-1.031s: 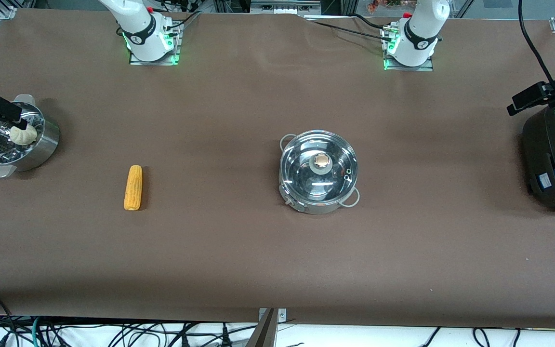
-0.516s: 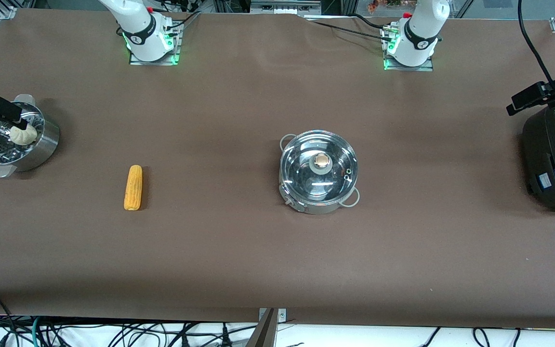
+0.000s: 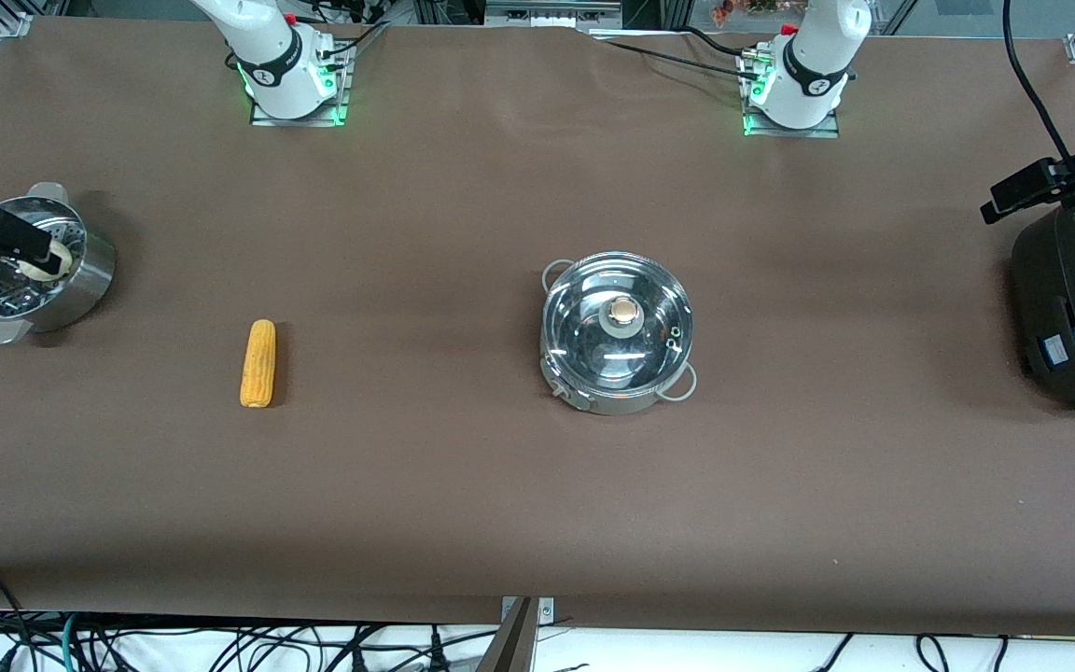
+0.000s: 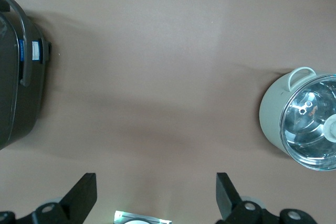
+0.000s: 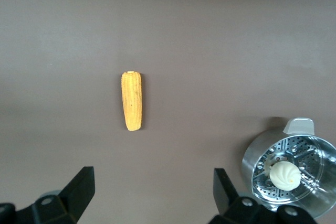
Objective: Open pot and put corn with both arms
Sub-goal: 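Reach the right gripper down to the yellow corn cob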
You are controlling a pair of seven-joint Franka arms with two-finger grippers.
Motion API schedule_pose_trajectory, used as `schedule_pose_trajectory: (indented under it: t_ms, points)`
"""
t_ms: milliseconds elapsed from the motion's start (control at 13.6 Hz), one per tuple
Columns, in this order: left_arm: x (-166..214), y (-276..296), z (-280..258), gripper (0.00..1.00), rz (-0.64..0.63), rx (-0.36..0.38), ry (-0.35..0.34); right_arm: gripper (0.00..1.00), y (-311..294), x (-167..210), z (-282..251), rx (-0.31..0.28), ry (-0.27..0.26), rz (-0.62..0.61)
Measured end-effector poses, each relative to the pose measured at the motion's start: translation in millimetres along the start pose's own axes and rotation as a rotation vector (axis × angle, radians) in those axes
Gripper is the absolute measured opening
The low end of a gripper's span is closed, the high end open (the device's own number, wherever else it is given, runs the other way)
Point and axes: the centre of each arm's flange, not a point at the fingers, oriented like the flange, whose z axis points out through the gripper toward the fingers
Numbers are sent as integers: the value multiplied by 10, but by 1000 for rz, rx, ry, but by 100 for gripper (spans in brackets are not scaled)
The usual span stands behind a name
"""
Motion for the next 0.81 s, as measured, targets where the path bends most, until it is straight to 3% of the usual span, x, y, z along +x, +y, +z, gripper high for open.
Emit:
schedule_pose_trajectory:
  t_ms: [295,810]
  points:
    - [11,-2,16,100,-1,1,-3,100,9,158,381,40,-48,11]
    - [72,-8,103,100,-5,4,-19,100,-17,508,1144,43,-73,8]
